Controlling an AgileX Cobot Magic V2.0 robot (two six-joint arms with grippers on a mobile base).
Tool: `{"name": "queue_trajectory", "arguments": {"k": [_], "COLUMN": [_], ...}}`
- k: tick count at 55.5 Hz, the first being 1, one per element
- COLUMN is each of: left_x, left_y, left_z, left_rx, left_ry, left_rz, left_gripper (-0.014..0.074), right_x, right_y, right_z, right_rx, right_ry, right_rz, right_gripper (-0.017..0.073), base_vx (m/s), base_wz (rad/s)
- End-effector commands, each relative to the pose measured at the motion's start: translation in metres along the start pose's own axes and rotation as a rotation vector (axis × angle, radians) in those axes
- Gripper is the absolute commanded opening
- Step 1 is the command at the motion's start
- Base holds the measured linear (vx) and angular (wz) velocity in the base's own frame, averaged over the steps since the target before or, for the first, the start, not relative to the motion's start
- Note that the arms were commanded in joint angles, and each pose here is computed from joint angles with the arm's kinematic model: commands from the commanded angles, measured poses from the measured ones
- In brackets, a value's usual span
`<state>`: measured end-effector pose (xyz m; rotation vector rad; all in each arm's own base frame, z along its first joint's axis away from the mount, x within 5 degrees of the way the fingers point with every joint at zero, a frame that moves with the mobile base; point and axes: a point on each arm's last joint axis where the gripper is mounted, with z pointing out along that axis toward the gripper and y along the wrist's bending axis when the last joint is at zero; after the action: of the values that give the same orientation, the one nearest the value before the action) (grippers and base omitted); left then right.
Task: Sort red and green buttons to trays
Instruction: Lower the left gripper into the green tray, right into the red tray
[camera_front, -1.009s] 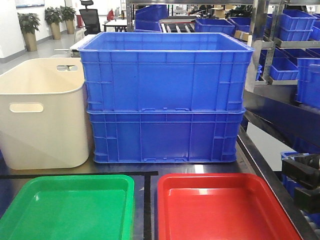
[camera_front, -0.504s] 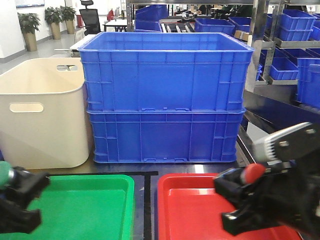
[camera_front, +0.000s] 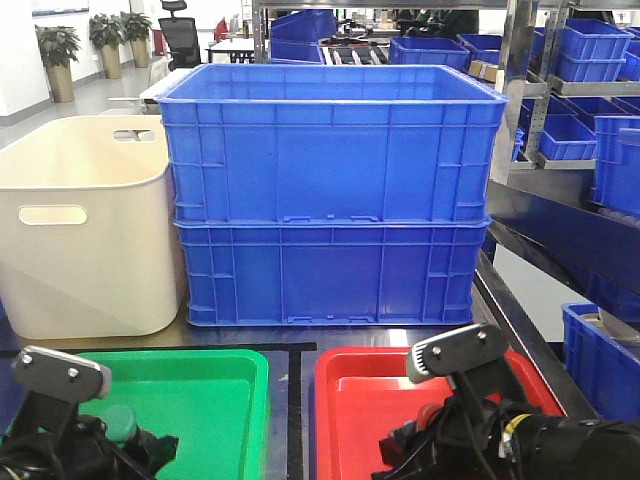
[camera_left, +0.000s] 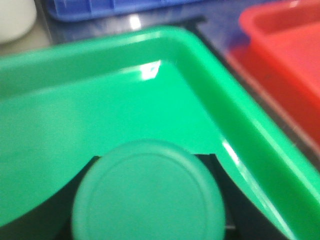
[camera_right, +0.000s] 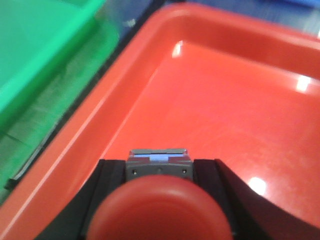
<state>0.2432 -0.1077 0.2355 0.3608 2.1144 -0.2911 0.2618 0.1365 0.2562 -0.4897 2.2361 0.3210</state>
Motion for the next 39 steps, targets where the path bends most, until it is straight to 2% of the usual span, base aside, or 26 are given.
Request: {"name": "queue_trajectory", "arguments": {"k": [1, 8, 14, 29, 34, 39], "left_x": [-0.02, -0.014, -0.012, -0.012, -0.013, -0.017], "left_y": [-0.003, -0.003, -0.003, -0.003, -0.003, -0.003], "left_z": [-0.001, 0.008, 0.01, 0.01, 0.009, 0.004], "left_rx": [0.015, 0.012, 0.011, 0.011, 0.012, 0.014], "left_ry": [-0.124, -0.087, -0.077, -0.073, -0.086, -0.11], "left_rz": [-0.014, -0.014, -0.014, -0.014, -0.014, -0.014], "left_gripper": [0.0048, 0.0103, 0.0174, 0.0484, 0.0589, 0.0656], "right_x": [-0.019, -0.014, -0.01, -0.008, -0.009, -0.01], "right_y": [0.001, 0.001, 0.0, 0.001, 0.001, 0.001], "right_z": [-0.005, 0.004, 0.008, 0.009, 0.009, 0.008], "right_rx": [0.001, 0.002, 0.002, -0.001, -0.001, -0.001], "right_ry": [-0.105, -0.062, -0.037, -0.014, -0.017, -0.024], "right_rz": [0.006, 0.005, 0.007, 0.011, 0.028, 0.051], "right_gripper": [0.0042, 0.0113, 0.0221, 0.0568, 0.0636, 0.0662], "base_vx": [0.0, 0.0, 0.0, 0.0, 0.0, 0.0], "base_wz": [0.0, 0.0, 0.0, 0.0, 0.0, 0.0]}}
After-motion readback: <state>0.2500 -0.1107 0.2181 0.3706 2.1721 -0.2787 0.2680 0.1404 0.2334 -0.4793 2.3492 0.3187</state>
